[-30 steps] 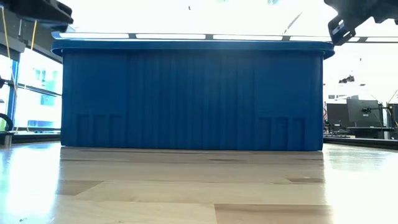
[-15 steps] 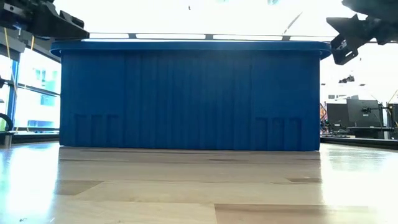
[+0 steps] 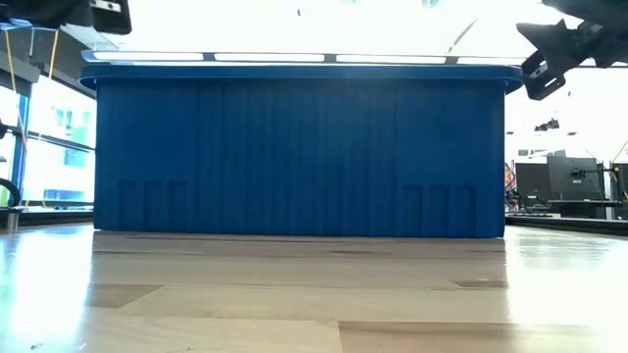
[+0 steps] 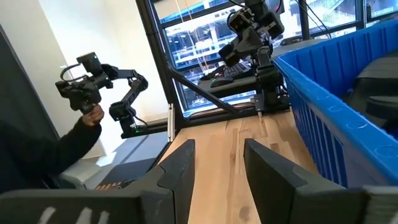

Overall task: Pick and place slides into bin
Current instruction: Return to Home Position

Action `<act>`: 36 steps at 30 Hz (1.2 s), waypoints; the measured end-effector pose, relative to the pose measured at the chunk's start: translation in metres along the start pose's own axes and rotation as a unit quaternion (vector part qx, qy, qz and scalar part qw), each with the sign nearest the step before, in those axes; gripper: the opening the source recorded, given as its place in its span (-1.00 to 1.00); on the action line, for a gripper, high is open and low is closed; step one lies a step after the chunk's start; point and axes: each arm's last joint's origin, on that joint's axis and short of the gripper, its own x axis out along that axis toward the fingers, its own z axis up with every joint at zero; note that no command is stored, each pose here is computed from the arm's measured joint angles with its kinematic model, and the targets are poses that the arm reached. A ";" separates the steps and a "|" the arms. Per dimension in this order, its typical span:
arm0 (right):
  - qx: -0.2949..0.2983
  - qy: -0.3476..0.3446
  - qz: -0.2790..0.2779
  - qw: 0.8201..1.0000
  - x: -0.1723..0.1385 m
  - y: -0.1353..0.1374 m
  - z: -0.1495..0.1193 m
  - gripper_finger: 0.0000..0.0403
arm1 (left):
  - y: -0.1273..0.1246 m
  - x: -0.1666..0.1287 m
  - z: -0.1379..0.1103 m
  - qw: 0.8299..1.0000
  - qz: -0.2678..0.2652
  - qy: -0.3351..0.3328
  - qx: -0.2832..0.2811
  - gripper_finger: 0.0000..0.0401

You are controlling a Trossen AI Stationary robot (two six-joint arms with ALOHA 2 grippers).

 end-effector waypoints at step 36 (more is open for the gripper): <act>0.019 -0.010 0.010 1.000 -0.004 -0.003 -0.012 -0.36 | -0.019 0.026 -0.059 0.995 -0.063 -0.074 -0.011 -0.91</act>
